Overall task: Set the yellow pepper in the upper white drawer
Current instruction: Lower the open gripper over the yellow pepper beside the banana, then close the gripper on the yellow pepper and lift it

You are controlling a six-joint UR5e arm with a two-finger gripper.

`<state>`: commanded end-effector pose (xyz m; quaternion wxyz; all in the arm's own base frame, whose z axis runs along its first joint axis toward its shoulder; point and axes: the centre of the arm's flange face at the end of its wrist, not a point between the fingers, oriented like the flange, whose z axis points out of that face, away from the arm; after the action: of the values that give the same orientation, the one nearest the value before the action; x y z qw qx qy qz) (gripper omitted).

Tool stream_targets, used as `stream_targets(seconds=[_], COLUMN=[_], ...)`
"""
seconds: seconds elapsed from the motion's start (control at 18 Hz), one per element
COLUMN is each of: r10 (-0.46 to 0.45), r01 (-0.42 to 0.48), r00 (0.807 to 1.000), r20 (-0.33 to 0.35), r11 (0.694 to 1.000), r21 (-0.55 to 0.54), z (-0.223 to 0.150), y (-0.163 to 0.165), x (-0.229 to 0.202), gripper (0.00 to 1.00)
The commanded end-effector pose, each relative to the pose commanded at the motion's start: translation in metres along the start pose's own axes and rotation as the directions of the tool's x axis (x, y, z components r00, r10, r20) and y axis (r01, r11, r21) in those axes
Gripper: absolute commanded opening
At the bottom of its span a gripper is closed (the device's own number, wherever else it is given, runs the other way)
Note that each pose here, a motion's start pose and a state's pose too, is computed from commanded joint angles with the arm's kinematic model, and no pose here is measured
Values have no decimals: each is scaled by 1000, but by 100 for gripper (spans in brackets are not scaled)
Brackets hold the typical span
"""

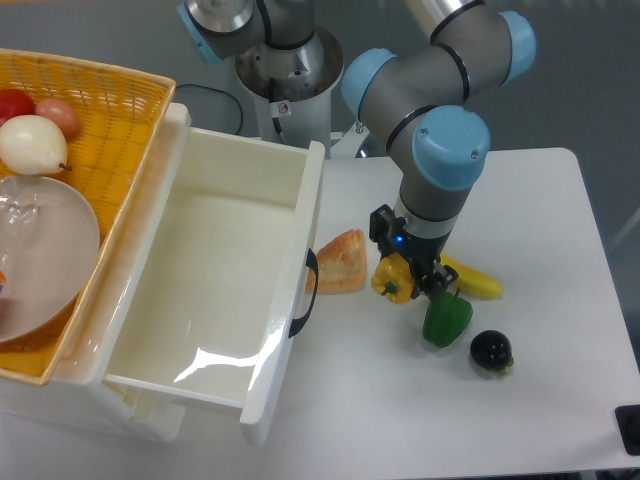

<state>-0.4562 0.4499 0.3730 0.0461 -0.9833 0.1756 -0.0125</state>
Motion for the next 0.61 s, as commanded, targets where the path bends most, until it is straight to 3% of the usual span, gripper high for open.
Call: stream_targets(seconds=[0.33,0.61], r10=[-51,-179], r01=[49,172], r00=[997,983], r20=[52,50], r11=[998,978], r21=[39,118], z=[-29,-44], y=[3,-3], x=[-16,-22], gripper=[14,14])
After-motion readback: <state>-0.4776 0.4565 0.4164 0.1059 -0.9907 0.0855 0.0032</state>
